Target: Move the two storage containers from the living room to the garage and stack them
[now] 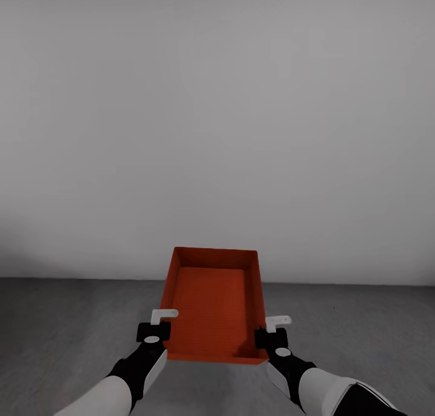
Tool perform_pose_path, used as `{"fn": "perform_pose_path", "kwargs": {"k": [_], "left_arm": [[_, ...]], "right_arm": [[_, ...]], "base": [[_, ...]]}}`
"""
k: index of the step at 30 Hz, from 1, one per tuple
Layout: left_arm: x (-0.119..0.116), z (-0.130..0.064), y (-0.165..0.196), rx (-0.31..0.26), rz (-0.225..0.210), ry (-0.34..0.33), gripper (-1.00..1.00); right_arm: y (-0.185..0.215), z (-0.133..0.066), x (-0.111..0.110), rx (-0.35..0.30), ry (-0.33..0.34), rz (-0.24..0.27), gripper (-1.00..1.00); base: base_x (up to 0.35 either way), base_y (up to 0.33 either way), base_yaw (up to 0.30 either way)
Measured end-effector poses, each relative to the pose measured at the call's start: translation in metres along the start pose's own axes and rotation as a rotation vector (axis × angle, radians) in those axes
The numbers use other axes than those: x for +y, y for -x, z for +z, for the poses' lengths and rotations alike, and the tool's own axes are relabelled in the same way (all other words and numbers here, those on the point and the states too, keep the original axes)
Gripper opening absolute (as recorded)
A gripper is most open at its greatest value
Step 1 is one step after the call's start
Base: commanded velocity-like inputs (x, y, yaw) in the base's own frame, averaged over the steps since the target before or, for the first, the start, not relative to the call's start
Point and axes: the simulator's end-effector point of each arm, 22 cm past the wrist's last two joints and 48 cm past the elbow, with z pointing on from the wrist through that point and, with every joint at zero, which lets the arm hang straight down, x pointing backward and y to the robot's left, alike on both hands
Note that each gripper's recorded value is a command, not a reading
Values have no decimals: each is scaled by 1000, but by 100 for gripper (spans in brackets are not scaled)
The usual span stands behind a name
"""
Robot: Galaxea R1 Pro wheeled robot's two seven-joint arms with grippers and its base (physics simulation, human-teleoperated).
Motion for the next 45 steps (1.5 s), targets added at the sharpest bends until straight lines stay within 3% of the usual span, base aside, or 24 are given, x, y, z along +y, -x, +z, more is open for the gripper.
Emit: {"fn": "perform_pose_path", "kwargs": {"k": [34, 45], "left_arm": [[0, 0, -1, 0, -1, 0, -100], [-1, 2, -7, 11, 0, 0, -100]], "right_arm": [[0, 0, 0, 0, 0, -2, -100], [-5, 2, 1, 10, 1, -4, -100]], "base": [[319, 87, 0], [55, 14, 0]]}}
